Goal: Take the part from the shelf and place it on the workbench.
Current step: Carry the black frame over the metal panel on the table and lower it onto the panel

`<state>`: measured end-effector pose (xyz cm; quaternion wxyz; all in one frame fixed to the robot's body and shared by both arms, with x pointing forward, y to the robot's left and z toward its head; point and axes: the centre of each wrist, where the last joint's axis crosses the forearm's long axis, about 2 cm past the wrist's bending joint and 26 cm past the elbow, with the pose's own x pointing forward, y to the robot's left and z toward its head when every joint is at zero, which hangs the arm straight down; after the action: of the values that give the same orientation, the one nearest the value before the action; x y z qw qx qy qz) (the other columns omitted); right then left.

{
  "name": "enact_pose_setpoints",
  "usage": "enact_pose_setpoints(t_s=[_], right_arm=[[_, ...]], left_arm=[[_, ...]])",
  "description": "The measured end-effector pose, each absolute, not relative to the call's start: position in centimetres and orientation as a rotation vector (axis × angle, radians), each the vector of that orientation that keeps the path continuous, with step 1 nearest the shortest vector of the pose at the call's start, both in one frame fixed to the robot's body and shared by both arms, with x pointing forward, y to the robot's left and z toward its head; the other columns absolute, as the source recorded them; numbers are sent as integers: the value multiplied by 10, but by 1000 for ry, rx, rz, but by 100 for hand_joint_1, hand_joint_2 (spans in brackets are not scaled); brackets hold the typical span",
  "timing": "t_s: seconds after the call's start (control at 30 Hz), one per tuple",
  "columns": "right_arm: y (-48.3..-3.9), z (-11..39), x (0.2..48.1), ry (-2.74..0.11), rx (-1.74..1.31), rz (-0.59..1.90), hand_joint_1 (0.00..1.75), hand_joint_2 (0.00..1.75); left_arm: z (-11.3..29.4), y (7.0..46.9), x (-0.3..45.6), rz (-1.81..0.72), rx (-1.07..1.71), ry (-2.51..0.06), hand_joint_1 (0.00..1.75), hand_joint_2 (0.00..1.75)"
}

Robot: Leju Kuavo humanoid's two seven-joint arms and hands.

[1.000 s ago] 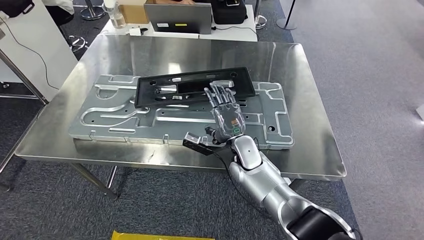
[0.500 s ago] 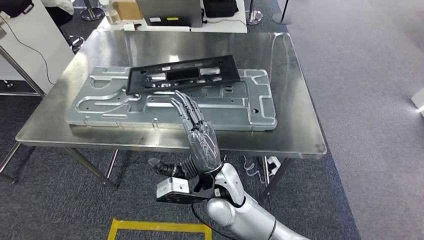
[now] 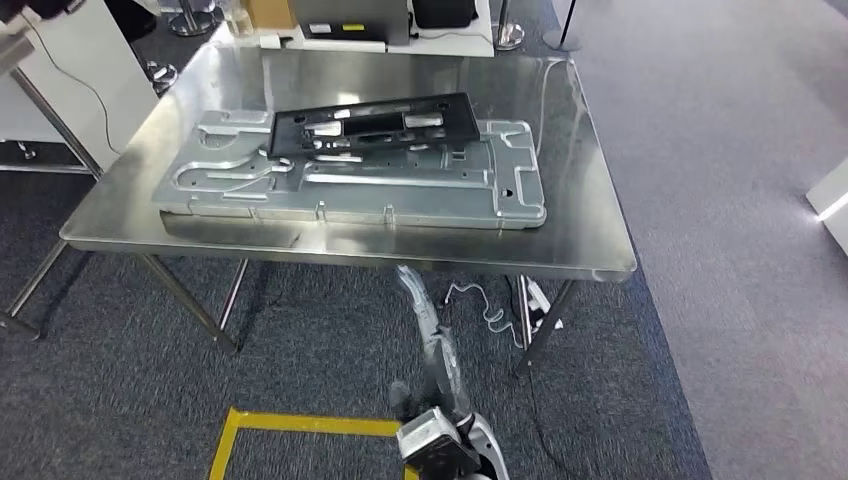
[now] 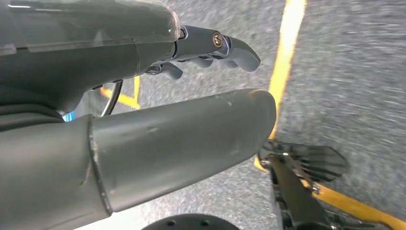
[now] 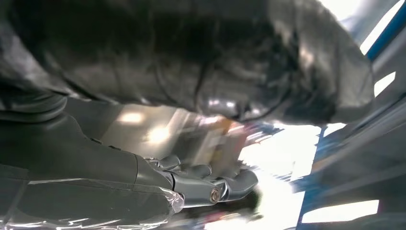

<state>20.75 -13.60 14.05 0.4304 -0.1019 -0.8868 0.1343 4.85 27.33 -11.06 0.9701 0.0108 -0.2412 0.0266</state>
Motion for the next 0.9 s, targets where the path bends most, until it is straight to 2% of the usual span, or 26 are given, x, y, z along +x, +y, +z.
enact_pose_setpoints(t_s=[0.13,0.4,0.57,0.73,0.9], right_arm=[[-164,82,180,-1999,-298,255,0,0],[-185,45,163,-1788,-351,217,0,0],[-235,-14,144,-1581,-490,177,0,0],[-275,-74,92,-1140,-632,120,0,0],[-263,-98,53,-660,-615,83,0,0]], left_arm=[[-111,272,43,89,33,-483,0,0],[-111,268,42,124,42,-480,0,0],[-111,267,38,153,63,-470,0,0],[-112,267,37,165,76,-467,0,0],[-111,266,39,156,84,-474,0,0]])
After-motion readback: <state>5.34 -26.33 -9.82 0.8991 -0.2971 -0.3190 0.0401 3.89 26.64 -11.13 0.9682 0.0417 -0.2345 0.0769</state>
